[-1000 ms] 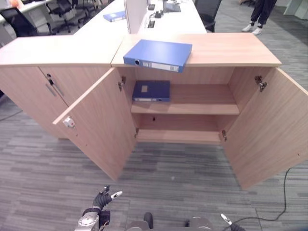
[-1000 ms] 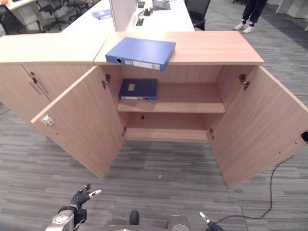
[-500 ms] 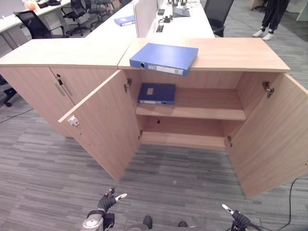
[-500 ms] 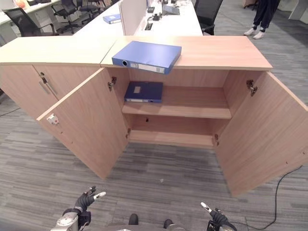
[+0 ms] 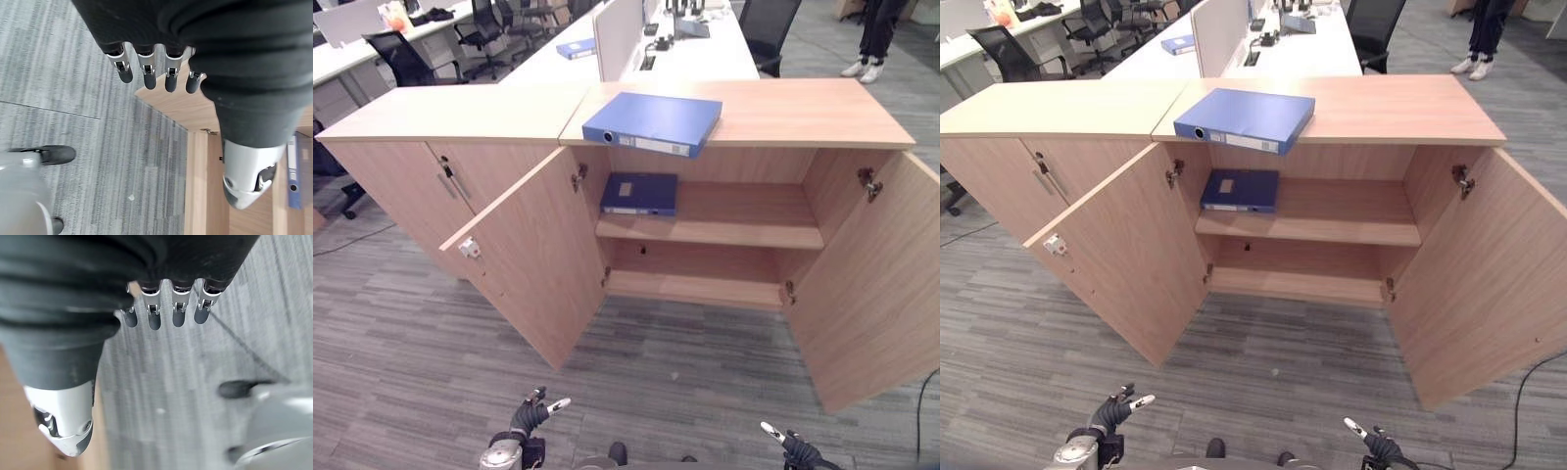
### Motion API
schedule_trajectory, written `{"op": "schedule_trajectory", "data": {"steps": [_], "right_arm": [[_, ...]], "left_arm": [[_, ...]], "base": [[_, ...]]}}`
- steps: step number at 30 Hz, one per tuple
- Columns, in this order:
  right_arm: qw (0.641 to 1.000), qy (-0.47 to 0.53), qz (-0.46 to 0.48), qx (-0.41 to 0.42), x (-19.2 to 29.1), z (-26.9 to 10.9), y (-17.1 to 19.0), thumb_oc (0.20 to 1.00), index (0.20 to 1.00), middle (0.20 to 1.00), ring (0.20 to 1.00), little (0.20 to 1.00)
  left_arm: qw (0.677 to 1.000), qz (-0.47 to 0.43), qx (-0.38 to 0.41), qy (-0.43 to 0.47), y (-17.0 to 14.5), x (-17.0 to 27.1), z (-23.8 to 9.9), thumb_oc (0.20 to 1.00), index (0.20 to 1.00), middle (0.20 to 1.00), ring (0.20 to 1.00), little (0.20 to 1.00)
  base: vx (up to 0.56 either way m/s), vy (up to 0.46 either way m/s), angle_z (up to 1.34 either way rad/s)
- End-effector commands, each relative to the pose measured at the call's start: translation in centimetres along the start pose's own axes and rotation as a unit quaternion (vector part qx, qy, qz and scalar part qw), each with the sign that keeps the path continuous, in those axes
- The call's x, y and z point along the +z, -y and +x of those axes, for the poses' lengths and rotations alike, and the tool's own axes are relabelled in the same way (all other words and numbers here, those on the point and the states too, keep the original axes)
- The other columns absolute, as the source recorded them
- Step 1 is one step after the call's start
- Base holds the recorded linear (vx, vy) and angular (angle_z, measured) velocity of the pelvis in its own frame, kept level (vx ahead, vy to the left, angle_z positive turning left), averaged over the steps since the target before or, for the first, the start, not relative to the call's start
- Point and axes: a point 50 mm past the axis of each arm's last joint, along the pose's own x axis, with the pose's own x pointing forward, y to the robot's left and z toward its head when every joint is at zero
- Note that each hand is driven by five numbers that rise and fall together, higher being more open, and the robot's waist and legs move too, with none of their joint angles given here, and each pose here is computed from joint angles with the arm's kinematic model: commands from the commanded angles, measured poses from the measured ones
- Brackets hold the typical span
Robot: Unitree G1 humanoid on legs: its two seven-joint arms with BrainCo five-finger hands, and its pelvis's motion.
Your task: Put the empty folder in the office cabinet
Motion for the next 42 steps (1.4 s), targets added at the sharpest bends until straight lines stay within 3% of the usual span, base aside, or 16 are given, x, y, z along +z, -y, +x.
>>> {"op": "schedule_trajectory", "data": {"steps": [1,9,18,26,33,42], "right_arm": [[0.999,0.032,-0.036,-0.013,2.4,0.1,1.4,1.000,1.000,1.000,1.000,1.000],[0.998,0.033,-0.042,-0.027,3.0,0.2,2.2,1.000,1.000,1.000,1.000,1.000],[0.992,0.046,-0.109,0.040,3.9,0.6,-2.2,1.000,1.000,1.000,1.000,1.000],[0.988,0.067,-0.118,0.071,5.0,0.7,-4.6,1.000,1.000,1.000,1.000,1.000],[0.989,0.064,-0.115,0.062,4.7,0.7,-4.4,1.000,1.000,1.000,1.000,1.000],[0.992,0.058,-0.097,0.055,4.6,0.8,-4.0,1.000,1.000,1.000,1.000,1.000]], "left_arm": [[0.999,0.019,-0.001,0.046,-0.2,2.6,0.7,1.000,1.000,1.000,1.000,1.000],[1.000,0.014,0.003,0.016,-0.3,0.9,0.4,1.000,1.000,1.000,1.000,1.000],[0.999,0.027,0.021,-0.018,-1.1,-0.8,0.0,1.000,1.000,1.000,1.000,1.000],[0.998,0.048,0.028,0.021,-2.1,2.0,0.7,1.000,1.000,1.000,1.000,1.000],[0.997,0.053,0.045,0.042,-3.2,3.6,0.9,1.000,1.000,1.000,1.000,1.000],[0.997,0.051,0.046,0.039,-2.4,3.1,1.1,1.000,1.000,1.000,1.000,1.000]], "base": [[0.06,-0.062,0.11],[0.27,0.000,-0.10],[0.30,0.111,-0.52],[0.13,0.118,-0.26],[0.17,-0.044,-0.08],[0.17,-0.115,0.22]]}}
